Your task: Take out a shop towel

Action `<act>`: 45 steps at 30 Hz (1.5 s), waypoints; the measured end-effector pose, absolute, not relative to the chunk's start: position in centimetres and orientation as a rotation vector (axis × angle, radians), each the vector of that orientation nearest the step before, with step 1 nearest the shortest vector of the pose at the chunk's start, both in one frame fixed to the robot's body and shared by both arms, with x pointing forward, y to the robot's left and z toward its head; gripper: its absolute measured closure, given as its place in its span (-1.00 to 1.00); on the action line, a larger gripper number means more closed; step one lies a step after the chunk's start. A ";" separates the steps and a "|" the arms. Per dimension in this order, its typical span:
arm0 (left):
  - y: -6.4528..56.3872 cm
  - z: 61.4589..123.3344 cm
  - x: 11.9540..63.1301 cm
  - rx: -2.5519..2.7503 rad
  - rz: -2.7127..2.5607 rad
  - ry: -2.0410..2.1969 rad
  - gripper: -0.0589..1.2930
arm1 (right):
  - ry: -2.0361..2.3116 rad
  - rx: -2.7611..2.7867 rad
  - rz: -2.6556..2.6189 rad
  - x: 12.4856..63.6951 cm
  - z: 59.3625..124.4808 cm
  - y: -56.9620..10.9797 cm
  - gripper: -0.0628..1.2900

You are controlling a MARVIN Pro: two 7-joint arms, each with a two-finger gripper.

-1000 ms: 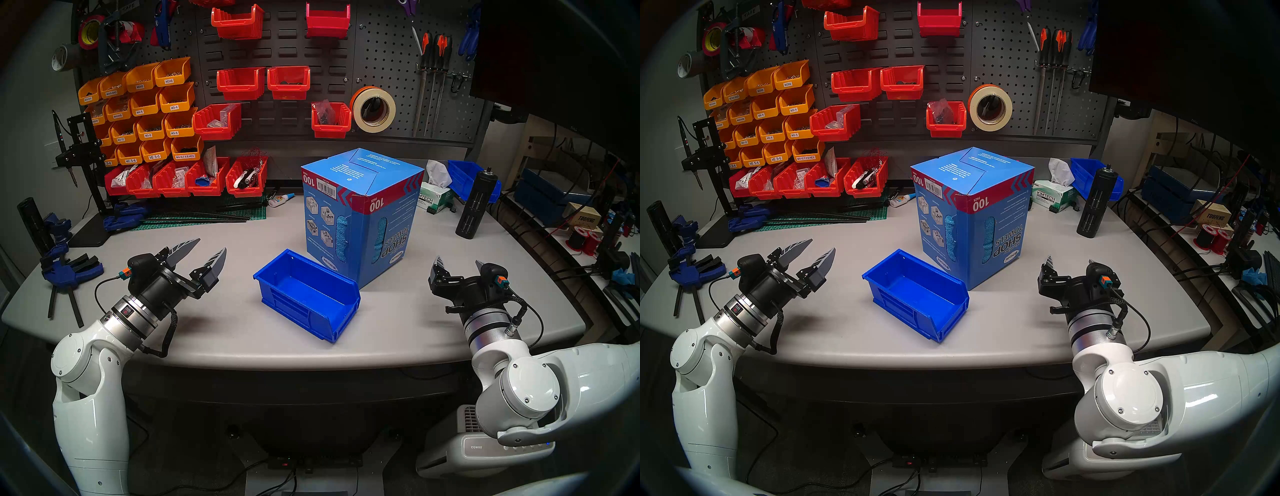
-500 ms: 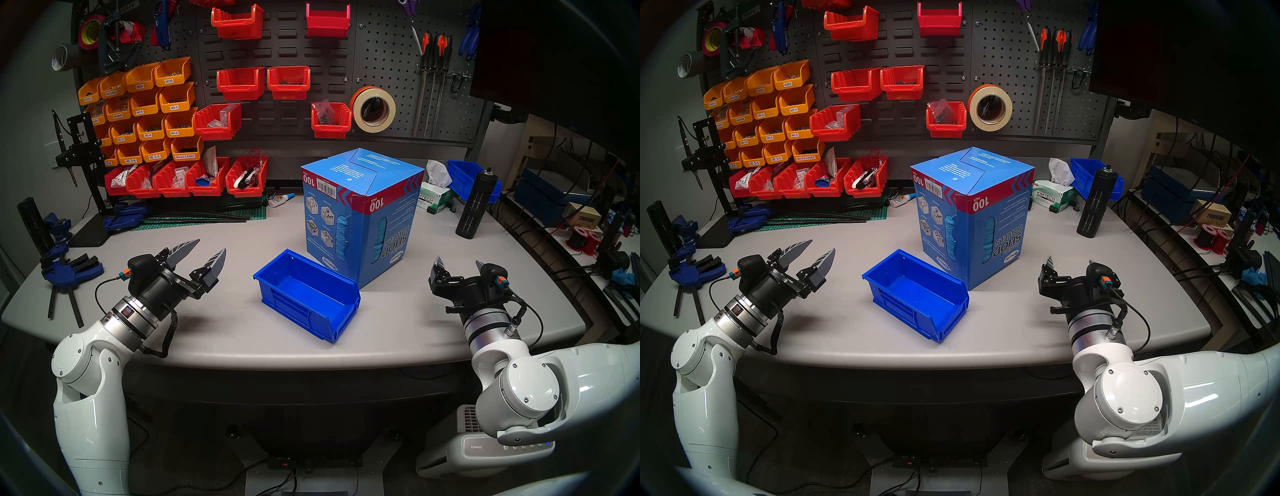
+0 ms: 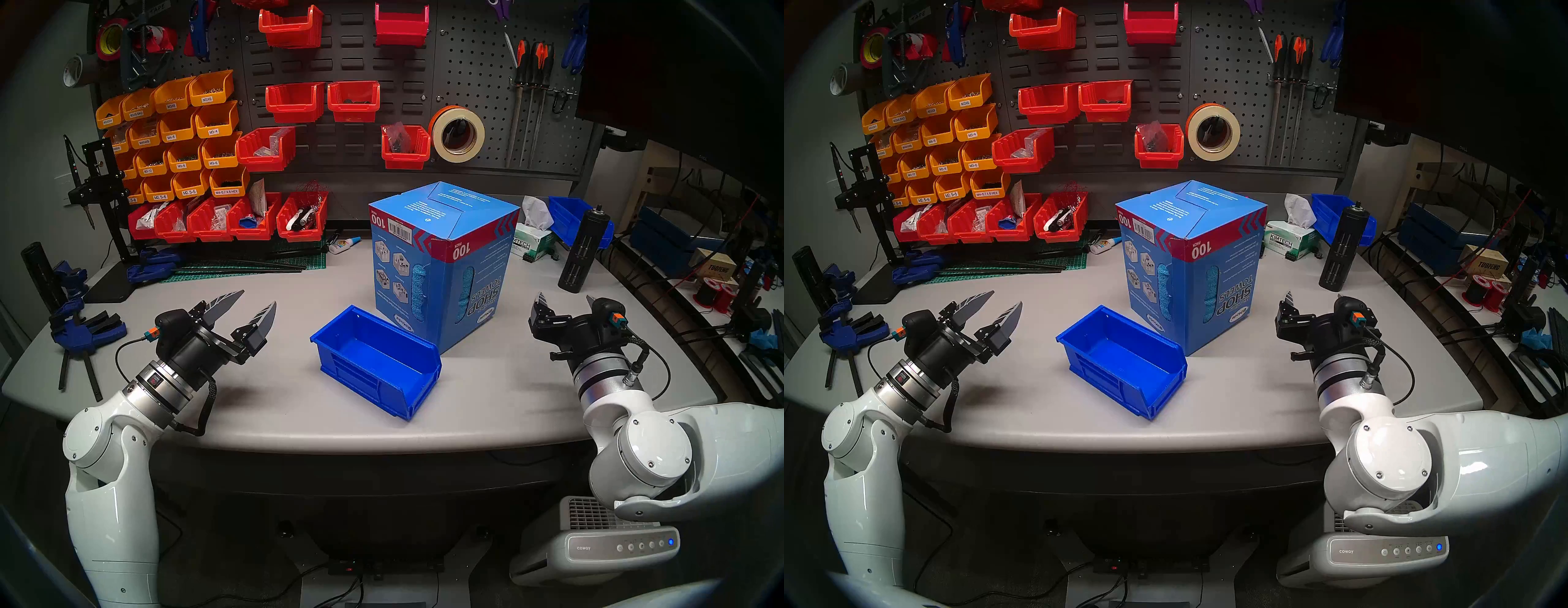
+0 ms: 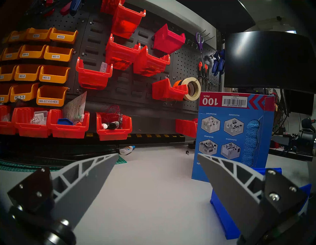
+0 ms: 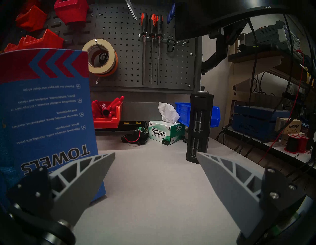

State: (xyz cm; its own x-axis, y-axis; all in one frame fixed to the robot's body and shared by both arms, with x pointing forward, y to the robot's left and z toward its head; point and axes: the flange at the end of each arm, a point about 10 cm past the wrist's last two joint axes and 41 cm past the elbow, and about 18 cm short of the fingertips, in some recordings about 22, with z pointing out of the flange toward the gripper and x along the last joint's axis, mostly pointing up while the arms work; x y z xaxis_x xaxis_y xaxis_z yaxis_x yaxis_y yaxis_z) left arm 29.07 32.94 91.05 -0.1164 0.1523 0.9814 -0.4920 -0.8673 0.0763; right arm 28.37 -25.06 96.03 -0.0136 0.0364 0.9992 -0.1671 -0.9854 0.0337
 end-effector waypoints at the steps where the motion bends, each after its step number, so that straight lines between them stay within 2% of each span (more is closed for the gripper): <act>1: 32.9 91.1 29.1 1.735 2.033 -0.378 -0.95 | -0.144 2.094 2.140 28.5 96.3 -25.1 -0.94; 14: 31.8 92.6 29.7 1.685 2.042 -0.452 -0.95 | -0.189 2.058 2.150 30.2 100.5 -25.1 -0.94; 45: 25.4 95.9 37.0 1.659 1.991 -0.632 -0.95 | 0.061 2.152 2.176 31.8 103.4 -23.5 -0.94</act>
